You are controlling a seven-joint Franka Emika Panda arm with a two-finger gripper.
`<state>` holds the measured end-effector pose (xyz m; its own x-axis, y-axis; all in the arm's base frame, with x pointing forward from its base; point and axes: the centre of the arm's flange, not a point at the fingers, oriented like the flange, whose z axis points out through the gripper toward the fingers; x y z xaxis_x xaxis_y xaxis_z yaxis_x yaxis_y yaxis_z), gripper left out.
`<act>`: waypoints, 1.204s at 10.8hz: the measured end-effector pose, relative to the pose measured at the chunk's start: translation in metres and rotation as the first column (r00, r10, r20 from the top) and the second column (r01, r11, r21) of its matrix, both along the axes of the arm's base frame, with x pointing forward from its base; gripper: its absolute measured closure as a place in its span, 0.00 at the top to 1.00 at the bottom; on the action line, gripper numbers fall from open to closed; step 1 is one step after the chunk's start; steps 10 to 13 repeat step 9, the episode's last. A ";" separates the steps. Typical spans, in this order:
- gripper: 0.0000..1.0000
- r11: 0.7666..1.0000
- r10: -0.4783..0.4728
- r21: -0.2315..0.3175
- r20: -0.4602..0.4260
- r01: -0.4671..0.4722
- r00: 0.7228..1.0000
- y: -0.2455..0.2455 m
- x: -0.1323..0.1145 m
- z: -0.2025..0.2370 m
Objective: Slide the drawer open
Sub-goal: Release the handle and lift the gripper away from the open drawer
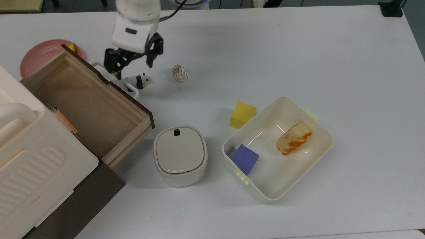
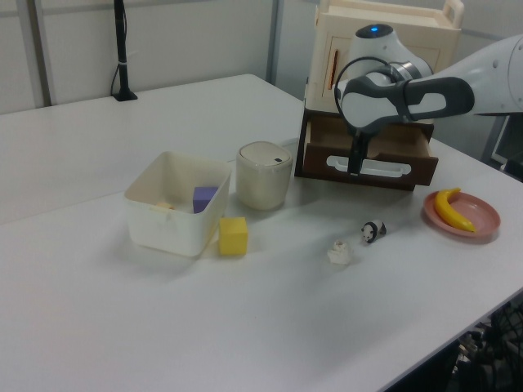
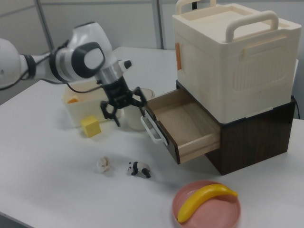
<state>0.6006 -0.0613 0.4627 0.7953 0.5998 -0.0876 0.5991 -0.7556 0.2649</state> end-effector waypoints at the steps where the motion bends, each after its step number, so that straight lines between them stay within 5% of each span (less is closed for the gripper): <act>1: 1.00 0.999 -0.033 0.036 -0.041 0.035 0.999 0.021 -0.004 0.012; 3: 1.00 0.975 -0.155 0.147 -0.108 0.170 0.982 0.065 -0.013 0.050; 4: 1.00 0.942 -0.259 0.187 -0.121 0.278 0.958 0.076 -0.016 0.065; 5: 1.00 0.879 -0.406 0.222 -0.116 0.422 0.907 0.080 -0.016 0.075; 7: 1.00 0.713 -0.659 0.232 -0.101 0.662 0.745 0.093 -0.015 0.080; 8: 1.00 0.664 -0.714 0.229 -0.090 0.712 0.695 0.102 -0.015 0.081; 9: 1.00 0.643 -0.735 0.228 -0.082 0.731 0.673 0.104 -0.015 0.083; 13: 1.00 0.643 -0.735 0.228 -0.082 0.731 0.673 0.104 -0.015 0.083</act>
